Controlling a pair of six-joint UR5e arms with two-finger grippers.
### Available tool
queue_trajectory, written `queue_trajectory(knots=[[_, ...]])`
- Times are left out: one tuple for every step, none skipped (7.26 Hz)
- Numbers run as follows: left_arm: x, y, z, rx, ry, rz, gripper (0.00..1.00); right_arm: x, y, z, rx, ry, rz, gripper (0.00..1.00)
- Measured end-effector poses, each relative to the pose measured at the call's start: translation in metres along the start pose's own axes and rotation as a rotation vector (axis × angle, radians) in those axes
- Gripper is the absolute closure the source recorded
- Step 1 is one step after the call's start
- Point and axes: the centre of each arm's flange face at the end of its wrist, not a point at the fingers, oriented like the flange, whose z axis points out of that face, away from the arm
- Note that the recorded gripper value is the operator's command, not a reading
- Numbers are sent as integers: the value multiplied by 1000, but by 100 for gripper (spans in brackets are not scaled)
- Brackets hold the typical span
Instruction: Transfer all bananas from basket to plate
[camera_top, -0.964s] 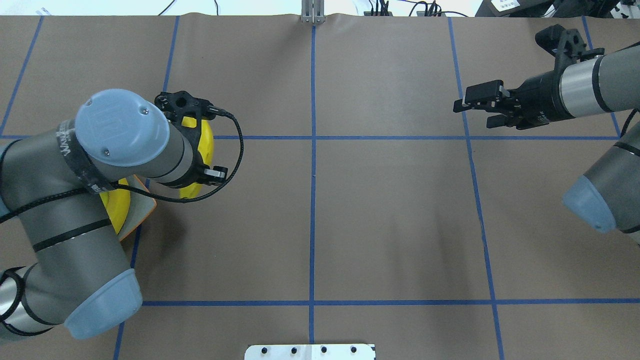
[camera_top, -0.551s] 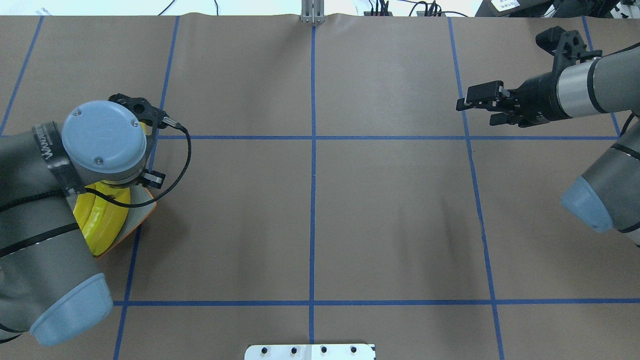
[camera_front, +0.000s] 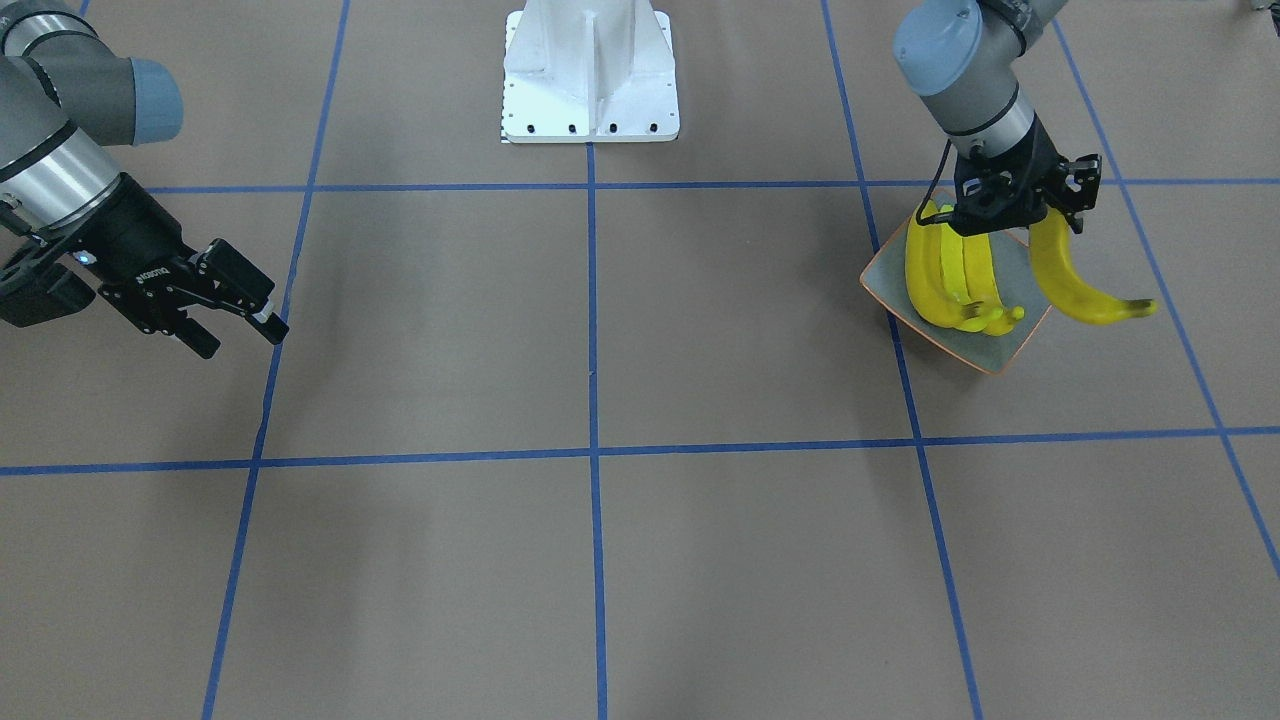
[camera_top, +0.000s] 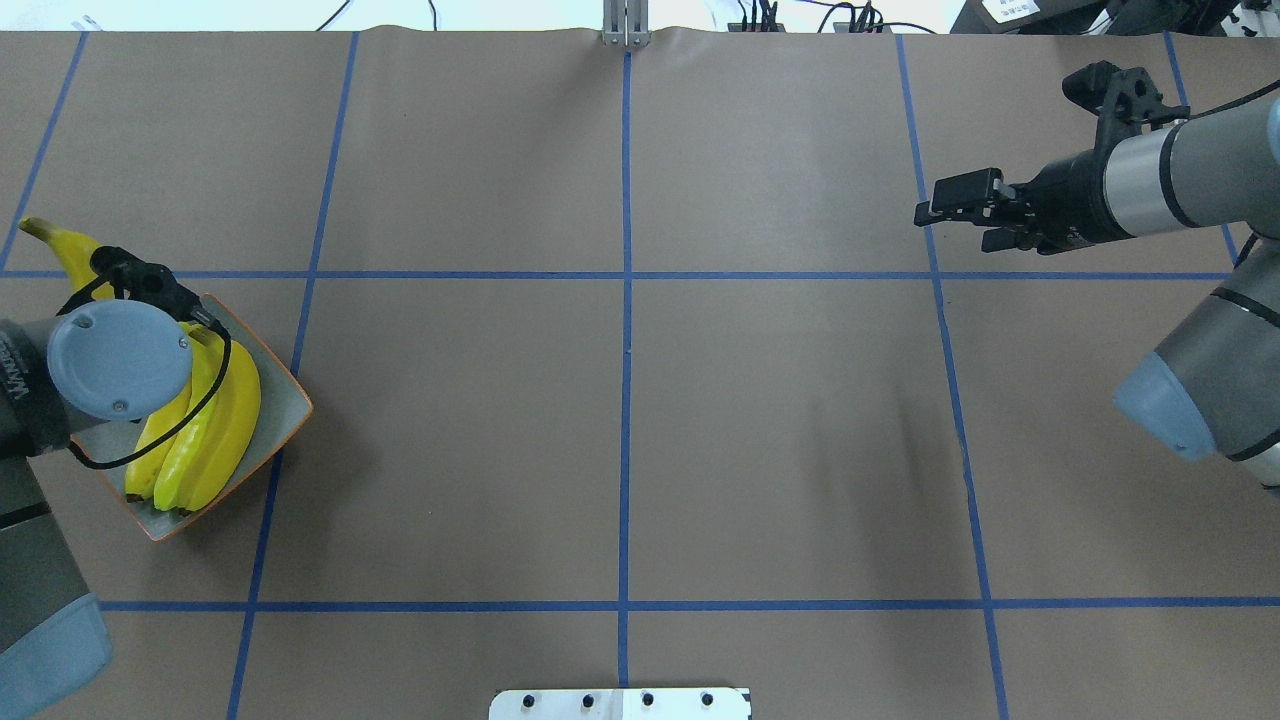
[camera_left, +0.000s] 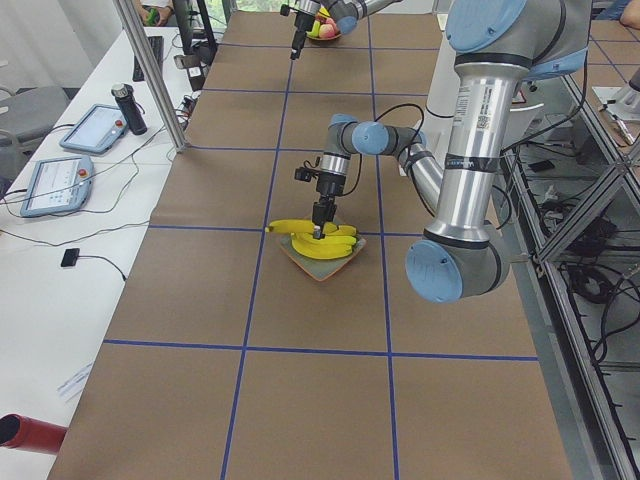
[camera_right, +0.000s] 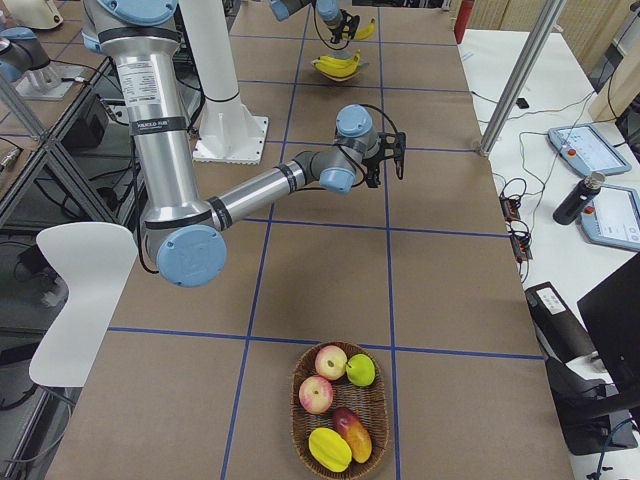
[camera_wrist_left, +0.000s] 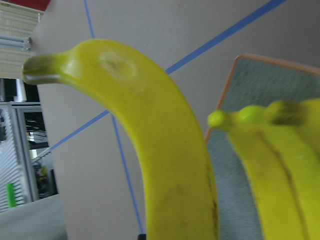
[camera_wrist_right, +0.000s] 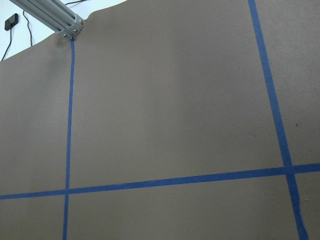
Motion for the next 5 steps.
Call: queue_trajectory(knots=[[17,9,11,-22,-28,76,100,0,0,0,-1,0,-1,0],[41,17,26,-52,-57,143,100,0,0,0,-1,-1,-2,0],[59,21,41,-82,-85,186,100,0,0,0,-2,-1,-4,0],[66,24,49,-98,-99,201,100,0,1,1,-5,-1,-5,0],[68,24,51,-103,-103,202,100,0,2,2,-8,-1,-5,0]])
